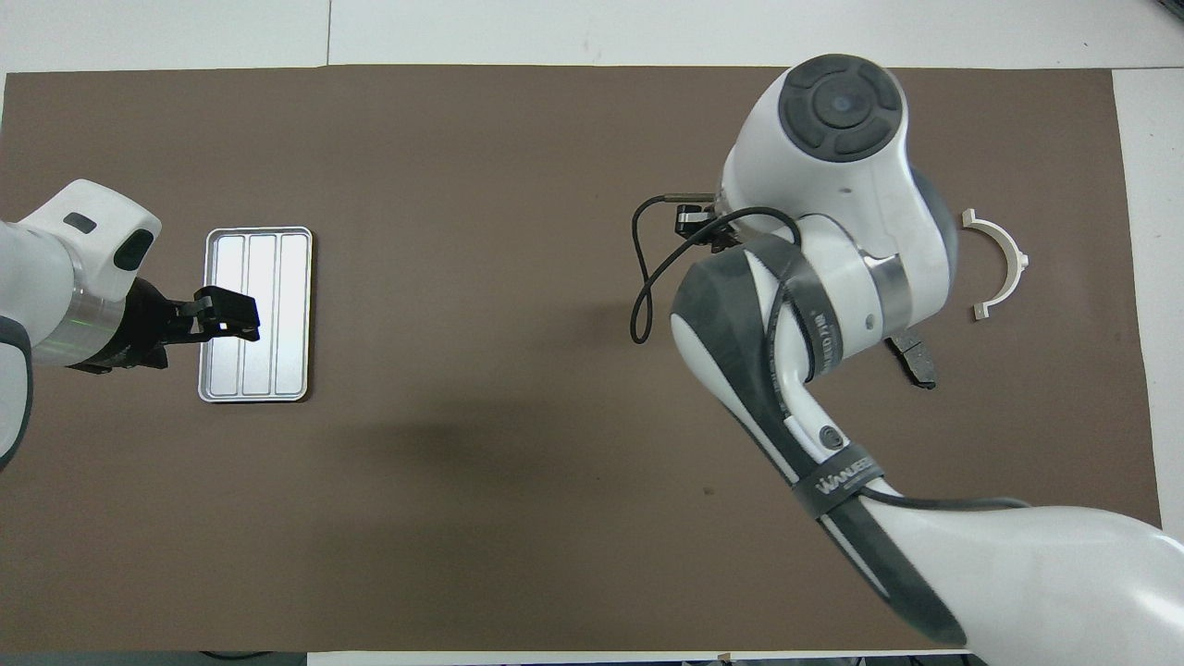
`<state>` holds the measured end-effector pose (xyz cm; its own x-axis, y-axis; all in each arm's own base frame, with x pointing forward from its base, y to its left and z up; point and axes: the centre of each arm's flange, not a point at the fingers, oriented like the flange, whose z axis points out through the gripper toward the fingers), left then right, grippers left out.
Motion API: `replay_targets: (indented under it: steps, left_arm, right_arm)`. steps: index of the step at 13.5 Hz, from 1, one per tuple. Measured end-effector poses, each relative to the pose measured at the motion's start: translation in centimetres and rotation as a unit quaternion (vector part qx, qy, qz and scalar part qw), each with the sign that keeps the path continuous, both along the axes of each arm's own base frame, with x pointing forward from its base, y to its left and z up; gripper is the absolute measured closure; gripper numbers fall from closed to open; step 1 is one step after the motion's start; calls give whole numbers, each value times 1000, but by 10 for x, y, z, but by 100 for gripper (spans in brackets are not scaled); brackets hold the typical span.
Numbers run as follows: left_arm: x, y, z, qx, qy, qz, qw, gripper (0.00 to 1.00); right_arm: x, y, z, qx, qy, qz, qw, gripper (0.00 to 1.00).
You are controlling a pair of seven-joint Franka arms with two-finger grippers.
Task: Pick bearing gear from pile to tray
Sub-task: 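Carry the bearing gear to mid-table and release it with the right gripper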
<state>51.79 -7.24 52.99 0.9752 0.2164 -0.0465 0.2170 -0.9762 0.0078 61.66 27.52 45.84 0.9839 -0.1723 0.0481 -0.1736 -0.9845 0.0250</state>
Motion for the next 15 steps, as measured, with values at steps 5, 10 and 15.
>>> replay_targets:
  steps: [5,10,15]
  left_arm:
    - [0,-3,-5,0,-2,0,1000,0]
    - [0,-3,-6,0,-4,0,1000,0]
    - [0,-3,-9,0,-4,0,1000,0]
  right_arm:
    - [-42,92,-18,7,-4,-41,999,77]
    - [-59,138,-57,15,-8,-43,999,77]
    - [-60,130,-128,23,-13,-47,999,77]
